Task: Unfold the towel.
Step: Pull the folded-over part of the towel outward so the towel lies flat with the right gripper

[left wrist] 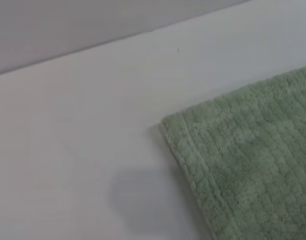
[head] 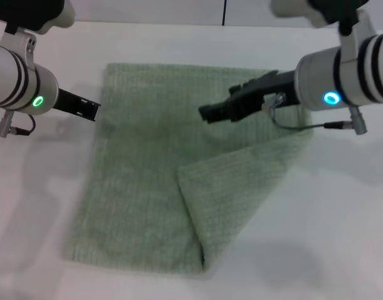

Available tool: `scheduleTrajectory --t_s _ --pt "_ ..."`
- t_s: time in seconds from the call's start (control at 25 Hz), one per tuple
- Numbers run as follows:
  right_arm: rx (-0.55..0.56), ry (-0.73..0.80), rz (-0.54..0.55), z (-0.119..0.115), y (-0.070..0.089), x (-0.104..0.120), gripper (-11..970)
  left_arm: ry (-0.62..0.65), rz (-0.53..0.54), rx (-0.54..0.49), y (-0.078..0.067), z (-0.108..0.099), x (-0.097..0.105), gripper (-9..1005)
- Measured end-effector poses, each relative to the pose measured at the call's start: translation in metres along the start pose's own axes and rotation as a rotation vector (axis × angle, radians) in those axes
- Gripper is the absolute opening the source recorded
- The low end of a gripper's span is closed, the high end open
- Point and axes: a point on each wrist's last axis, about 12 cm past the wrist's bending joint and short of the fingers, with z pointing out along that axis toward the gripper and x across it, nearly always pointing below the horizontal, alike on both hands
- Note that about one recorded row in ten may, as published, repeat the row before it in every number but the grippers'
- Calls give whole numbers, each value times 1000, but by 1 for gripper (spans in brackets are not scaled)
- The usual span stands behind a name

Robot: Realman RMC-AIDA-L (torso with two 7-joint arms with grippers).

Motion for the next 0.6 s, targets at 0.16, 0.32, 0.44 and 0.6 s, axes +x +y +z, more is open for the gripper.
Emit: scheduleTrajectory --t_s 0.16,0.32,0.44,0.6 --pt "-21 57 -11 5 6 6 740 16 -19 42 -4 0 -3 -2" --pt "-36 100 -41 13 15 13 740 28 -25 74 -8 0 -4 -2" --pt "-27 130 -69 19 19 16 741 47 -16 93 -13 2 -4 -2" --pt "-29 142 -86 23 23 18 741 75 -12 105 -16 9 -1 -2"
